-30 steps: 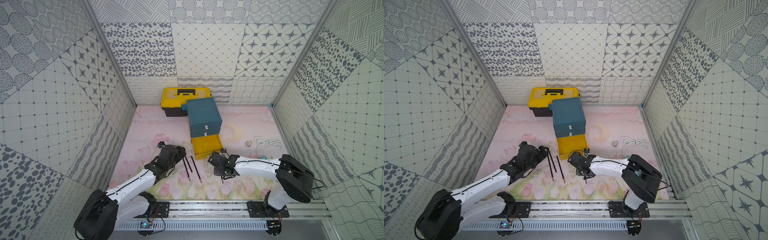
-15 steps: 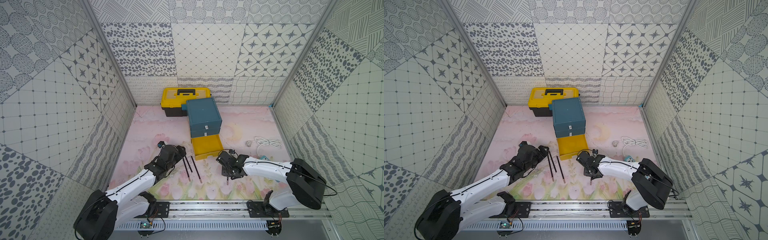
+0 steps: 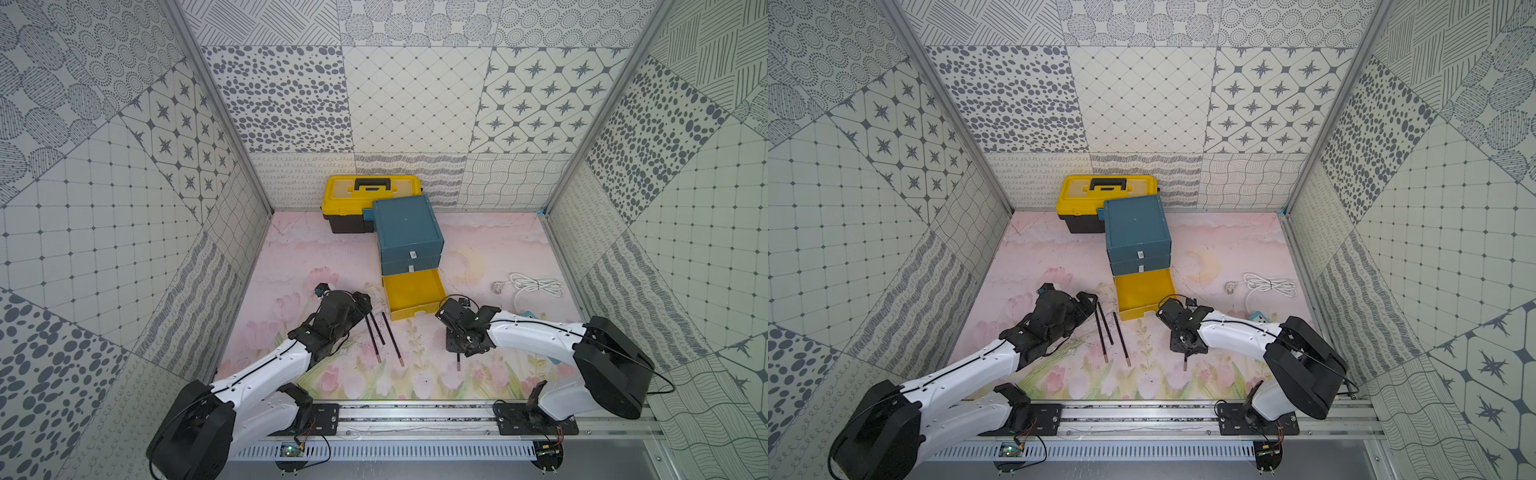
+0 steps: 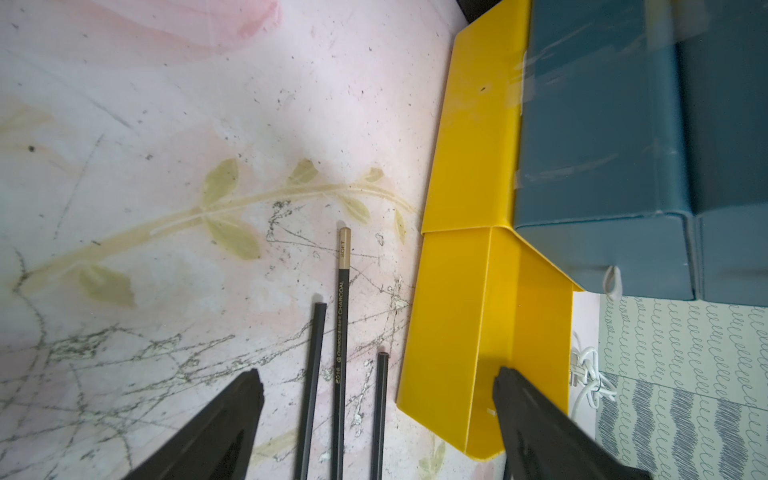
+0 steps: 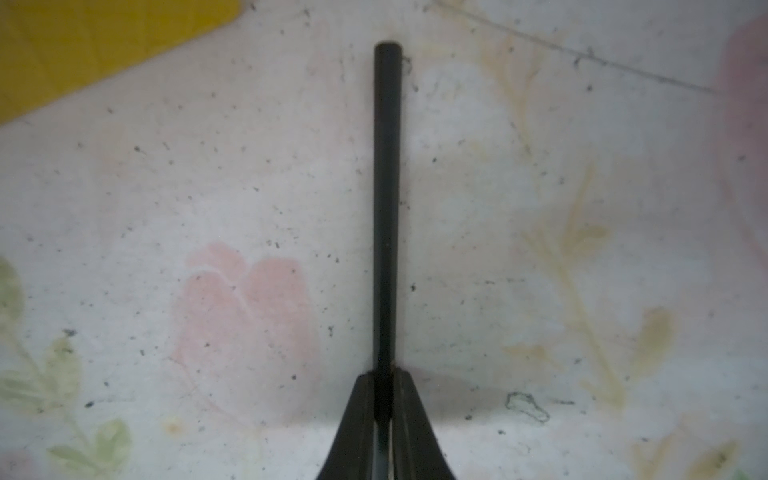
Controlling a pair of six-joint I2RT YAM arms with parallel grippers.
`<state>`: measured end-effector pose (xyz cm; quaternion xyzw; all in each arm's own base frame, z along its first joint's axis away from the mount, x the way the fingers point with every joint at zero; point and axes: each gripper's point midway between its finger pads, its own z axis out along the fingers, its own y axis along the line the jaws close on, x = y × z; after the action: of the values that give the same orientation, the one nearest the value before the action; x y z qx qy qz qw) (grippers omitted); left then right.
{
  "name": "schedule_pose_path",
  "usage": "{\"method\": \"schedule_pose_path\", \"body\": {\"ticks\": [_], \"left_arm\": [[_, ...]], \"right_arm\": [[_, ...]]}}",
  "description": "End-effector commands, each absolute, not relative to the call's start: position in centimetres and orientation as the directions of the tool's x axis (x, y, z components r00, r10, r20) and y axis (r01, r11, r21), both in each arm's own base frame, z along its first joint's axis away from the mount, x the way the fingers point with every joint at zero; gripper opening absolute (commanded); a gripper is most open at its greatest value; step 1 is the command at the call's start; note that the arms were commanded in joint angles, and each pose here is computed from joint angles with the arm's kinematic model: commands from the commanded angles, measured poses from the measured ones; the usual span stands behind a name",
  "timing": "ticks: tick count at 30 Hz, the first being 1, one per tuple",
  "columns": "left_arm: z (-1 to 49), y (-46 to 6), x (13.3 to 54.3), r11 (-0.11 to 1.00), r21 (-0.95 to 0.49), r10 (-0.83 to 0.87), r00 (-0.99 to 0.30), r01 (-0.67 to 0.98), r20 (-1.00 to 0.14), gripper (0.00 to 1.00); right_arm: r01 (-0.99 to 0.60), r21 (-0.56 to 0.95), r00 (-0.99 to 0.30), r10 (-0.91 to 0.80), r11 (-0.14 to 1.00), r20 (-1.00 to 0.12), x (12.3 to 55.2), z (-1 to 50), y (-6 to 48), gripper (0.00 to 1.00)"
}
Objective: Please place the pencils in the drawer according to their color
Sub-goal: Pick up the pencil from the center of the board.
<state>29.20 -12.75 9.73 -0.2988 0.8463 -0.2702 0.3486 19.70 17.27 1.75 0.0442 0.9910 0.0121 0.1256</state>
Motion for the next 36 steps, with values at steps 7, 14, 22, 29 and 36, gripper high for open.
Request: {"method": "schedule_pose_path", "body": {"ticks": [7,14,22,29,36], "left_arm": [[10.1,-12.5,29.5,0.676,-0.668,-0.698,-0.561,-0.310,-0.446,0.92],[10.2,-12.2,29.4,0.677,-0.667,-0.700,-0.553,-0.311,-0.451,0.92],[10.4,-12.0,29.3,0.678,-0.667,-0.700,-0.548,-0.309,-0.457,0.92],[10.5,-11.9,29.3,0.678,-0.667,-0.701,-0.546,-0.310,-0.459,0.92],[10.6,-11.8,29.3,0.677,-0.667,-0.703,-0.542,-0.310,-0.462,0.92]], "right_arm": [[0.002,-0.003,-0.990,0.002,1.000,-0.144,18.6,1.1,15.1,0.00],[-0.037,0.023,-0.980,-0.032,0.999,-0.194,20.1,2.6,15.2,0.00],[-0.049,0.040,-0.957,-0.036,0.998,-0.287,21.5,5.8,14.8,0.00],[-0.211,0.062,-0.884,-0.163,0.976,-0.437,23.5,10.7,16.0,0.00],[-0.468,0.051,-0.712,-0.342,0.882,-0.613,26.0,16.3,19.7,0.00]]}}
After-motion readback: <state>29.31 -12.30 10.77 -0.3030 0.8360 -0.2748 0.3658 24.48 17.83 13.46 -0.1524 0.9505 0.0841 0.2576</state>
